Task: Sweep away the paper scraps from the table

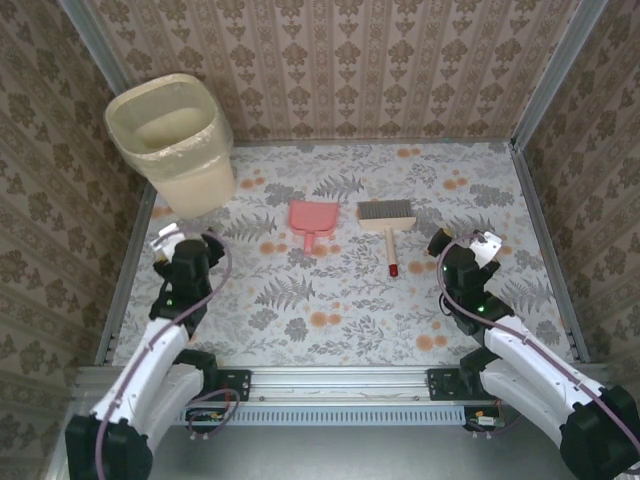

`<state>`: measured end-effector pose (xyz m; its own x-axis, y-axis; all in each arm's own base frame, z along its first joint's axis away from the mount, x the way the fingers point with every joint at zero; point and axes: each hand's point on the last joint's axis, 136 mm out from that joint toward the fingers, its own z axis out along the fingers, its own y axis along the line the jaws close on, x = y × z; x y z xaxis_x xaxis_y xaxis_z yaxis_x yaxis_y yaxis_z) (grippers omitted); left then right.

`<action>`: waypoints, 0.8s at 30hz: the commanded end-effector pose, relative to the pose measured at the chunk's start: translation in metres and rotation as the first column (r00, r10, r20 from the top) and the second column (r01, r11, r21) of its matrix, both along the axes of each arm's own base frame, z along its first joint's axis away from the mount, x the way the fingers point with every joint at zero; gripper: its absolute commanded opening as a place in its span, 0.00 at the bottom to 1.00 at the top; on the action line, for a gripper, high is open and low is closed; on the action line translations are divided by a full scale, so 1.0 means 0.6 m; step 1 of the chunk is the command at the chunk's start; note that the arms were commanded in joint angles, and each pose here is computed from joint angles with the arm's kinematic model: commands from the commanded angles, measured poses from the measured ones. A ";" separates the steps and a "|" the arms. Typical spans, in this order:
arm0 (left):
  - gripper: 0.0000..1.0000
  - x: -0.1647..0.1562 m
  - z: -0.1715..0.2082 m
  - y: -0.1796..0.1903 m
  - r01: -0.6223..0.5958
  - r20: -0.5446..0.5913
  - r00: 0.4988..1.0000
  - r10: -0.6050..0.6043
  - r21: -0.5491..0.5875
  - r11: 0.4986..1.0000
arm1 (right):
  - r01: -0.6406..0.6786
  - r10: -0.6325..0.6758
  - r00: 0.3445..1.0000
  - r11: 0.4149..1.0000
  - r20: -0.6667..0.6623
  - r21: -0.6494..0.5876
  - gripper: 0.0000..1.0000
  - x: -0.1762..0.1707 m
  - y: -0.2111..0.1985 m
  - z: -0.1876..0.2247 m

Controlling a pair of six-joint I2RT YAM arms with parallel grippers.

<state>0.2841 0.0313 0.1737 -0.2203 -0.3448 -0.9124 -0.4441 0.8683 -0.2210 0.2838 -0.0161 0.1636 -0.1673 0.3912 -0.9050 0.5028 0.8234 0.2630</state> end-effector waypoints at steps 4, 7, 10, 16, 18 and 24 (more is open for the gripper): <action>1.00 0.021 0.033 0.063 -0.049 0.184 0.982 0.045 0.013 0.999 | 0.040 -0.042 0.999 0.997 -0.032 -0.060 1.00 0.022 -0.025 0.036; 1.00 0.037 0.015 0.088 -0.056 0.091 0.995 0.052 0.044 0.997 | 0.030 -0.033 0.999 0.992 -0.027 -0.123 1.00 0.053 -0.032 0.034; 1.00 0.048 -0.008 0.099 -0.041 0.051 0.998 0.037 0.082 0.996 | -0.017 0.004 0.998 0.977 -0.060 -0.213 1.00 0.090 -0.040 0.027; 1.00 0.050 -0.043 0.105 -0.039 -0.029 0.998 0.048 0.262 0.964 | -0.146 0.071 0.973 0.926 -0.220 -0.348 1.00 0.145 -0.049 -0.029; 1.00 0.062 -0.057 0.094 -0.001 -0.048 0.999 0.015 0.286 0.958 | -0.172 0.094 0.966 0.930 -0.243 -0.324 1.00 0.152 -0.047 -0.051; 1.00 0.128 -0.084 0.044 0.177 -0.098 0.983 -0.156 0.276 0.945 | -0.295 0.223 0.944 0.903 -0.244 -0.313 1.00 0.174 -0.021 -0.067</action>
<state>0.3356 0.0731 0.0996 -0.3879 -0.0976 -0.9165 -0.3831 0.9215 0.0640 0.3693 -0.0425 0.1018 -0.4844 0.0357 -0.8741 0.3559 0.9208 -0.1597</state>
